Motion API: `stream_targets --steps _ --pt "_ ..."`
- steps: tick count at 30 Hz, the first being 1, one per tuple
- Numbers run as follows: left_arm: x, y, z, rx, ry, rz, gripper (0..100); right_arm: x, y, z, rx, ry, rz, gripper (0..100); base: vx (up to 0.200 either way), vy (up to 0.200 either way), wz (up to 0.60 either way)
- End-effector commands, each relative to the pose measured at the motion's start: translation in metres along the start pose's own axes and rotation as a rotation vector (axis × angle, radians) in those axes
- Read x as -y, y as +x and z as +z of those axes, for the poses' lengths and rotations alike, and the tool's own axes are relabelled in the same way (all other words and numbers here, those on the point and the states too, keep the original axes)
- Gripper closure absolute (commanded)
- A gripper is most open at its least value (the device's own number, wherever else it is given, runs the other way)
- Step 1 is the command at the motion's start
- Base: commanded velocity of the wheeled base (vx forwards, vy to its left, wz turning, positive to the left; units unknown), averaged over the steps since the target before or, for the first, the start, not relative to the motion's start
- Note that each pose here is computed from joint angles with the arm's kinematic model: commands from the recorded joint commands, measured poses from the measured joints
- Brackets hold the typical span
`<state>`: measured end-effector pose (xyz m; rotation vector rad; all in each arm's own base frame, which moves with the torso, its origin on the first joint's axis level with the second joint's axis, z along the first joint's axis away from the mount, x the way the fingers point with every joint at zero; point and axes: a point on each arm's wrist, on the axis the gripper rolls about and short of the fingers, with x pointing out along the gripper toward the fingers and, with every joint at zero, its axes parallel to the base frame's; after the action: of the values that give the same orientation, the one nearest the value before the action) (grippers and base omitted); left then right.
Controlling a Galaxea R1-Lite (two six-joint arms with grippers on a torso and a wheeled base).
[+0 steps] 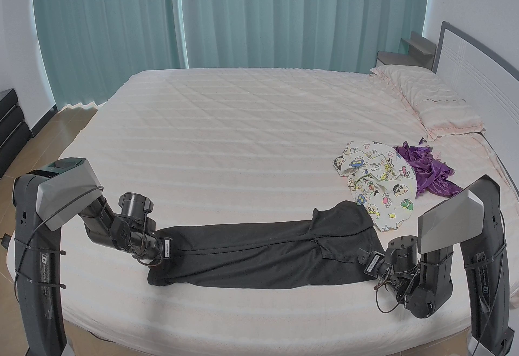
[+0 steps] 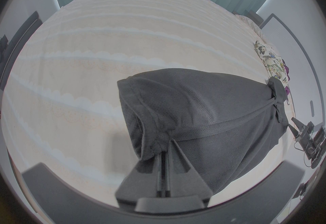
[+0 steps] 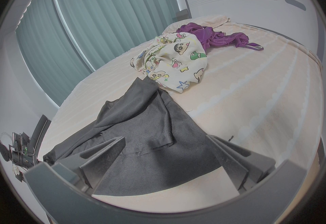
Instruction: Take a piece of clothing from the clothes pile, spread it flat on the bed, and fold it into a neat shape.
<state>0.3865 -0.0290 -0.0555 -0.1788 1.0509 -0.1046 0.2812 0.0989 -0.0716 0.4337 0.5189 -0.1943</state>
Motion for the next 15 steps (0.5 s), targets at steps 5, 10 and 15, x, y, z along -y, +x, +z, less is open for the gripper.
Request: stream_targets --steps 5,10,15 --pt "-0.021 -0.027 0.010 0.042 -0.063 0.031 100 -0.001 0.000 0.001 0.009 0.006 0.008 0 0.000 0.000 0.00" --pt "-0.035 -0.039 0.014 0.056 -0.097 0.046 100 0.000 0.001 0.001 0.008 0.008 0.004 0 0.000 0.000 0.00" --pt "-0.052 -0.051 0.017 0.061 -0.140 0.065 100 0.002 0.002 0.001 0.007 0.009 -0.001 0 0.000 0.000 0.00"
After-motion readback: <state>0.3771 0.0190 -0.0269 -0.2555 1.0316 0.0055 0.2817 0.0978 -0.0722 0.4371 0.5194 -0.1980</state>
